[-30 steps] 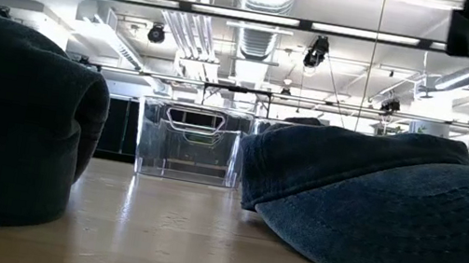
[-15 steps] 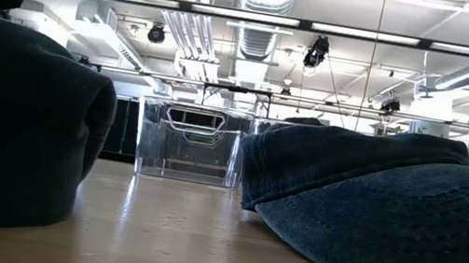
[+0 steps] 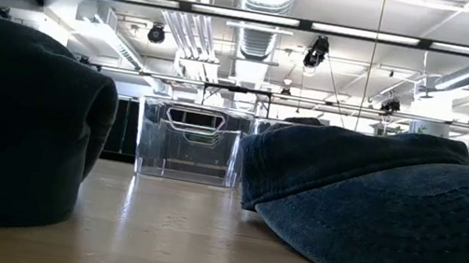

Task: Pick & Place hat
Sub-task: Put the right blue cap into the left transparent bin

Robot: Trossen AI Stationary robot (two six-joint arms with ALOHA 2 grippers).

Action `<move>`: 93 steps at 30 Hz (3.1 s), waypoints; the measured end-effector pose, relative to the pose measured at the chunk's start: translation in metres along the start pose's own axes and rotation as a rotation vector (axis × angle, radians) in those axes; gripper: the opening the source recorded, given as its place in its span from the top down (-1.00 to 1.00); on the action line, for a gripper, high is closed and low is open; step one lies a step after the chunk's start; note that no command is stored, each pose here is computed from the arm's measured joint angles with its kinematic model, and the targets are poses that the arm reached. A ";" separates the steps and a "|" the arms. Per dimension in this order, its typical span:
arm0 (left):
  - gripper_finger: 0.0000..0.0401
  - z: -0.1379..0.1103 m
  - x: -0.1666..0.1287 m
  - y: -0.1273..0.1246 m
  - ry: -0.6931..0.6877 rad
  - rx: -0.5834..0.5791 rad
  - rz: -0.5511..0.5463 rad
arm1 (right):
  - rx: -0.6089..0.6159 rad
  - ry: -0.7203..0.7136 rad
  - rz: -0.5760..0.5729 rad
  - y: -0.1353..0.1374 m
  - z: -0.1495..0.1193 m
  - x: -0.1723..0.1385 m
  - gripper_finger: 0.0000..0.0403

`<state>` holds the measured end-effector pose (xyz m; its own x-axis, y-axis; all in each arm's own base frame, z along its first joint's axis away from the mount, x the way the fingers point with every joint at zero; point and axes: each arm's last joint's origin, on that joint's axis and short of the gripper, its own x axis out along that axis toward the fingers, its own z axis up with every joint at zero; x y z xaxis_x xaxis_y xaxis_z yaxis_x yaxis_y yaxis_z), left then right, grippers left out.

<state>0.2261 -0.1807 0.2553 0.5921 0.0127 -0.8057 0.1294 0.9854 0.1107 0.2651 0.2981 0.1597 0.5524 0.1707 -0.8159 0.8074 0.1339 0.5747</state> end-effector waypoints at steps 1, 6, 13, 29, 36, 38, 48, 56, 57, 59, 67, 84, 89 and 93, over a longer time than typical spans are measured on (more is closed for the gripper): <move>0.30 0.005 0.000 0.002 -0.036 0.030 0.033 | 0.014 -0.025 0.010 -0.001 -0.001 0.002 -0.12; 0.30 0.034 0.012 0.016 -0.219 0.098 0.103 | 0.062 -0.108 0.076 -0.005 -0.010 0.005 -0.12; 0.30 0.061 0.052 0.048 -0.311 0.087 0.188 | 0.070 -0.202 0.175 0.003 -0.009 -0.003 -0.12; 0.30 0.073 0.140 0.075 -0.170 0.100 0.155 | 0.033 -0.173 0.085 -0.004 -0.015 -0.008 -0.12; 0.30 0.076 0.157 0.068 -0.151 0.110 0.040 | 0.015 -0.183 0.052 -0.012 -0.014 -0.007 -0.12; 0.30 0.075 0.164 0.066 -0.142 0.114 0.019 | 0.020 -0.199 0.051 -0.012 -0.009 -0.004 -0.12; 0.30 0.067 0.175 0.054 -0.094 0.048 -0.097 | -0.001 -0.300 0.037 -0.021 0.012 0.007 -0.12; 0.30 0.076 0.169 0.041 -0.168 0.054 -0.134 | -0.135 -0.421 0.116 -0.007 0.024 -0.006 -0.05; 0.30 0.079 0.168 0.039 -0.191 0.053 -0.139 | -0.170 -0.429 0.105 -0.005 0.028 -0.009 0.00; 0.30 0.085 0.164 0.035 -0.226 0.055 -0.148 | -0.235 -0.438 0.091 0.001 0.034 -0.016 0.12; 0.30 0.107 0.144 0.026 -0.209 0.118 -0.051 | -0.578 -0.440 -0.023 0.018 0.050 -0.066 0.87; 0.30 0.111 0.103 0.049 0.099 -0.031 0.248 | -1.677 -0.172 -0.738 0.038 0.014 -0.108 0.94; 0.30 0.099 0.102 0.062 0.099 -0.108 0.262 | -1.970 -0.071 -0.836 0.014 -0.035 -0.067 0.94; 0.30 0.091 0.118 0.070 0.031 -0.198 0.031 | -2.113 -0.031 -0.910 -0.013 -0.069 -0.028 0.94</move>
<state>0.3771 -0.1258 0.2208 0.5682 0.0453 -0.8216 -0.0492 0.9986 0.0211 0.2248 0.3588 0.1791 0.3146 -0.5113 -0.7997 -0.5038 0.6241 -0.5972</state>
